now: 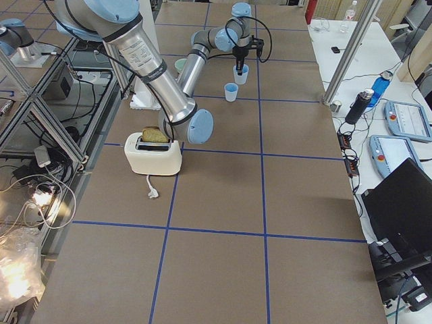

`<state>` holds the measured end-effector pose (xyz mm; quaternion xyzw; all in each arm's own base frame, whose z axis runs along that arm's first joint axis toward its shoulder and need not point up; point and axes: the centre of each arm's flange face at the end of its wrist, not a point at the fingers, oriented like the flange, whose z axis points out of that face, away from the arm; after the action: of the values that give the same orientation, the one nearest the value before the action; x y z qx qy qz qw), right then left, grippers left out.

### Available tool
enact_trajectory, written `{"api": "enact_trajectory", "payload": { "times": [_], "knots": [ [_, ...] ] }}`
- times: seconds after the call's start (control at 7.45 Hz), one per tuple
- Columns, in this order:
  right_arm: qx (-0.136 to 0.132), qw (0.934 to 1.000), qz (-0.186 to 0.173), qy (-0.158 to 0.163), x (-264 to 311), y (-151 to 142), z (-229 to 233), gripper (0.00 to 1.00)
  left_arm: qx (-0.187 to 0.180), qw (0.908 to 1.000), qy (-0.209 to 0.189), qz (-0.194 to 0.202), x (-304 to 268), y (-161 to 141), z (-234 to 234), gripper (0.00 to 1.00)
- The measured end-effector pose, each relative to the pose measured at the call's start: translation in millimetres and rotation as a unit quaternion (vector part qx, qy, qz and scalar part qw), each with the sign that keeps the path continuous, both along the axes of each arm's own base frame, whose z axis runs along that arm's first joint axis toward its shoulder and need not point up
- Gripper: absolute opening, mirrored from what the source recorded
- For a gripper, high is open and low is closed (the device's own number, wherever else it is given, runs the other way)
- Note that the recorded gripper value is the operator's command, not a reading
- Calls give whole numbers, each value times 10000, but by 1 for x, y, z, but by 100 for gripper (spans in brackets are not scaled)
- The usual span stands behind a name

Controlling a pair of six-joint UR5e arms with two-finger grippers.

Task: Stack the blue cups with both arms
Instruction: 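Lift the blue cup with the right gripper and carry it over the center cup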

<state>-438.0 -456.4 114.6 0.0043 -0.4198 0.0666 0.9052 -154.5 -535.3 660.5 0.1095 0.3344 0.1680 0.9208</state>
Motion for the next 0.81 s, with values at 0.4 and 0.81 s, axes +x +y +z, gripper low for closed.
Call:
{"api": "enact_trajectory", "payload": {
  "times": [0.4,0.81],
  "knots": [
    [-61,9992,-101,384,-48,25,8,0,-9,10000,2,-1,0,0,1,98],
    [-41,9985,-172,509,-65,32,15,0,-21,10000,3,-1,0,1,3,98]
  ]
}}
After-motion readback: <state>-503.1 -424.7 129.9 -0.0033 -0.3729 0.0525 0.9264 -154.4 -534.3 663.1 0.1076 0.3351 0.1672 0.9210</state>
